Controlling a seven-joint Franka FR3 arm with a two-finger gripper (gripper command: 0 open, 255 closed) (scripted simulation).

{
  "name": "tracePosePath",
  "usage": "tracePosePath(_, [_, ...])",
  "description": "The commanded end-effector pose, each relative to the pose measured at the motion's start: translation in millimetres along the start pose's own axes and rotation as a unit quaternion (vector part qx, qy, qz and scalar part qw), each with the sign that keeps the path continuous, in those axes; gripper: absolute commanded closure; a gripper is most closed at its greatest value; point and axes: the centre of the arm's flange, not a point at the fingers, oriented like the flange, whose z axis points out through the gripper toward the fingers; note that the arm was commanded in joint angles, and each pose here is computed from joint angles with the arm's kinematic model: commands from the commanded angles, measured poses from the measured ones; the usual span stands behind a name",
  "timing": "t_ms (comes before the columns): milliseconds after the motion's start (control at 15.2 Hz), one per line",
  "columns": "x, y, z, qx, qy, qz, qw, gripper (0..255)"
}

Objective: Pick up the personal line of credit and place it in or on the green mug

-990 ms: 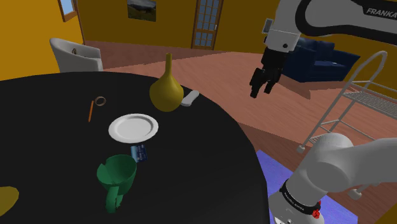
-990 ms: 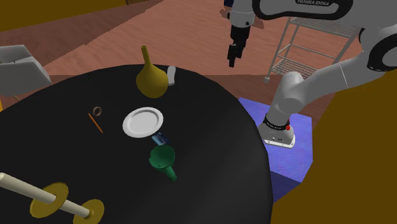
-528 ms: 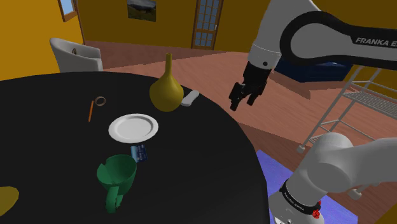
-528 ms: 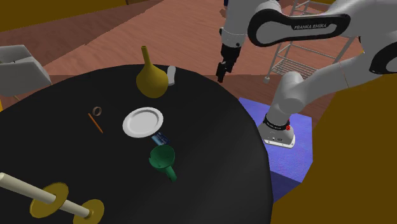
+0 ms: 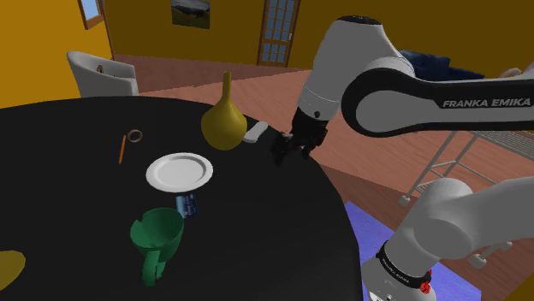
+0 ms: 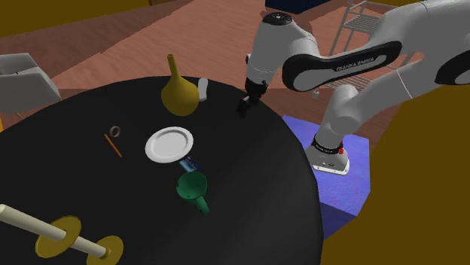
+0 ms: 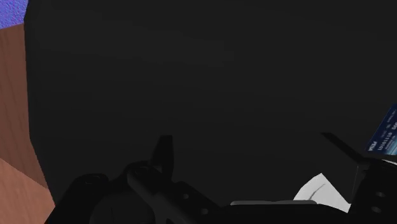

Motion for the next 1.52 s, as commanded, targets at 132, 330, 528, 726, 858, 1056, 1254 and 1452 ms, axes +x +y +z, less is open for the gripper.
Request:
tracePosePath(132, [-2, -46, 30, -0.002, 0.033, 0.013, 0.9994, 0])
tracePosePath(330, [-1, -81, 50, -0.005, 0.057, 0.022, 0.9981, 0])
tracePosePath(528, [2, -115, 70, -0.008, 0.081, 0.031, 0.9962, 0])
tracePosePath(726, [6, -150, 90, -0.011, 0.105, 0.04, 0.9936, 0])
tracePosePath(858, [10, -173, 103, -0.013, 0.121, 0.046, 0.9915, 0])
tracePosePath(1056, [16, -207, 123, -0.015, 0.145, 0.054, 0.9878, 0])
tracePosePath(1254, [25, -240, 143, -0.018, 0.169, 0.063, 0.9834, 0])
tracePosePath(1452, [33, -261, 161, -0.02, 0.184, 0.069, 0.9803, 0])
